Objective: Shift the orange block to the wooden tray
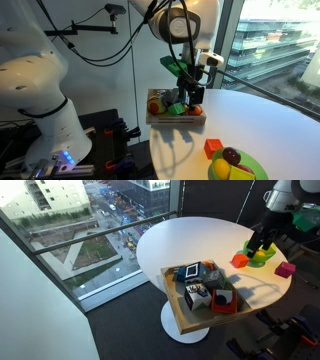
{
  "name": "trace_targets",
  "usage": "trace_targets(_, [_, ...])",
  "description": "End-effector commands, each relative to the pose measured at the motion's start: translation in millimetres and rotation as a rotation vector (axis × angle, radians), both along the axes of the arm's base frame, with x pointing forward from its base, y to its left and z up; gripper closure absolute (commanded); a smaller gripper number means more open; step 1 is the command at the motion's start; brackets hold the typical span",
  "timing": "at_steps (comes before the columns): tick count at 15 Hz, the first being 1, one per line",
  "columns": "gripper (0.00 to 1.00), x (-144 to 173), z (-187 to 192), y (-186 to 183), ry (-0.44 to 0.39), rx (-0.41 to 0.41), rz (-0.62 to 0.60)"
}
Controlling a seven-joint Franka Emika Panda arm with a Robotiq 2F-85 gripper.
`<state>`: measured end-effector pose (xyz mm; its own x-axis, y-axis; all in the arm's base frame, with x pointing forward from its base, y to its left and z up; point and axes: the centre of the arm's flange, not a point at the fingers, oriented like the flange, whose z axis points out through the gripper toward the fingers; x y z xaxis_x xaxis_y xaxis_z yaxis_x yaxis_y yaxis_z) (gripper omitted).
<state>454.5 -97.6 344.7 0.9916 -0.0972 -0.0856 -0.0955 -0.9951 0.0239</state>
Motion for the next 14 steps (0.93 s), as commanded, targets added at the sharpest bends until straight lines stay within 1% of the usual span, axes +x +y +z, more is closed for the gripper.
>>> trace_targets(1, [0.00, 8, -9, -9, 0.015, 0.009, -0.009])
trace_targets(4, [0.00, 14, -17, -18, 0.017, 0.015, -0.020])
trace_targets(9, [0.00, 25, -33, -32, -0.009, 0.009, -0.052])
trace_targets(14, [0.00, 37, -52, -41, -0.035, 0.023, -0.075])
